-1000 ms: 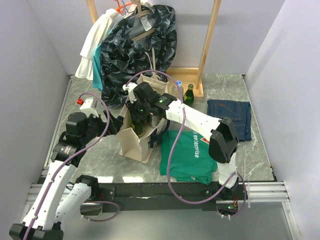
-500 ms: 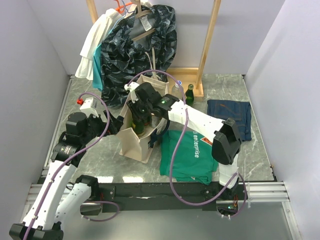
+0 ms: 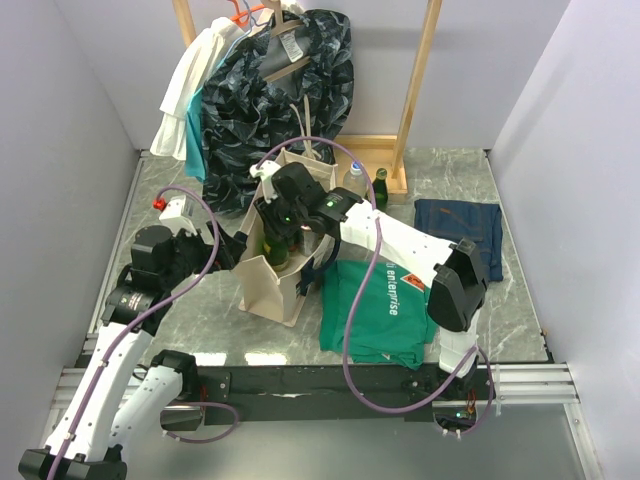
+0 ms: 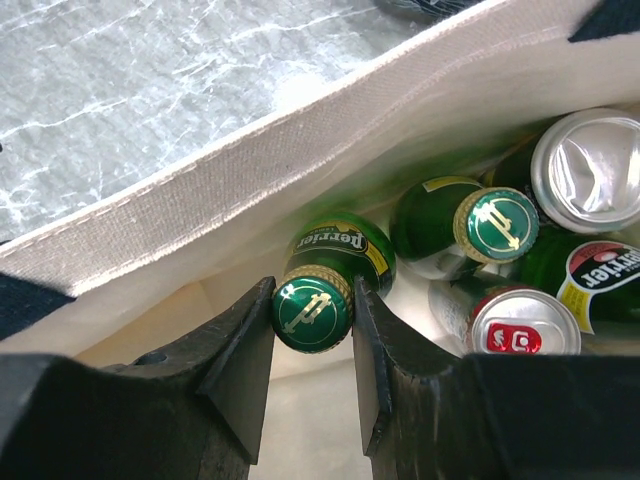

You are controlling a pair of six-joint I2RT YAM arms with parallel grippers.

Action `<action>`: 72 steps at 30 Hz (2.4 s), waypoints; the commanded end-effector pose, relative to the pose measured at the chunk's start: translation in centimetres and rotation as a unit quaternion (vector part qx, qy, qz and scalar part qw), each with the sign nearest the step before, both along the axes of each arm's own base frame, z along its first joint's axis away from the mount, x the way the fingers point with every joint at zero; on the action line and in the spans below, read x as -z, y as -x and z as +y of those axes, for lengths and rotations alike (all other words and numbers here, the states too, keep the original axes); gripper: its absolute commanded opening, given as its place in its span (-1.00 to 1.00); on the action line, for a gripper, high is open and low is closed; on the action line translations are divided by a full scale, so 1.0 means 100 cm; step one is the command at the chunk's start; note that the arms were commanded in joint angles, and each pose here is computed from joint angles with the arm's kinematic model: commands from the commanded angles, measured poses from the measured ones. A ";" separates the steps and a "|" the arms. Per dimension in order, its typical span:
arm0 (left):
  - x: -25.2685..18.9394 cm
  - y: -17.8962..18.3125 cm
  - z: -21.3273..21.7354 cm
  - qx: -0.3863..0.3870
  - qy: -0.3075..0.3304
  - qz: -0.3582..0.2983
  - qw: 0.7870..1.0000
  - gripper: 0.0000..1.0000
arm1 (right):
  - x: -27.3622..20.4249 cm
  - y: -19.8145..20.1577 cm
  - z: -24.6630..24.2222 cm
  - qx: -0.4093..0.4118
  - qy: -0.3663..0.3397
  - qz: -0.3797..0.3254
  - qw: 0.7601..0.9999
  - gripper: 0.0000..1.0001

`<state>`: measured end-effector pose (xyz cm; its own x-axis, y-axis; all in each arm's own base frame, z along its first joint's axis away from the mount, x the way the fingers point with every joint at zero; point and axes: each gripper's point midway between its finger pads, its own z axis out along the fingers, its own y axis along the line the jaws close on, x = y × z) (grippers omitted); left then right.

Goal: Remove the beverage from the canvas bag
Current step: Take out the drink from the canvas bag.

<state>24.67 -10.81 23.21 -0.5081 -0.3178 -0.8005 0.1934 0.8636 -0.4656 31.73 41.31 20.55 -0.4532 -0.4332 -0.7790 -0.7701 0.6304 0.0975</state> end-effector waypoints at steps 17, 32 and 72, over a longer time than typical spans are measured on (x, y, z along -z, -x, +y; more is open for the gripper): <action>-0.010 -0.001 -0.002 0.005 0.006 -0.023 1.000 0.94 | -0.122 0.002 0.000 -0.002 -0.117 -0.106 0.987 -1.00; -0.009 0.000 -0.004 0.012 0.008 -0.024 1.000 0.93 | -0.142 0.015 -0.009 -0.013 -0.127 -0.104 0.986 -1.00; -0.037 0.015 0.010 -0.022 0.019 -0.082 0.996 0.93 | -0.181 0.037 -0.038 0.007 -0.143 -0.151 0.978 -1.00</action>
<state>23.16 -9.99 25.87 -0.3979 -0.3473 -0.8492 0.2247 0.8605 -0.4572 28.04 37.61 30.07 -0.3593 -0.3596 -0.8612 -0.7738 0.6306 0.0595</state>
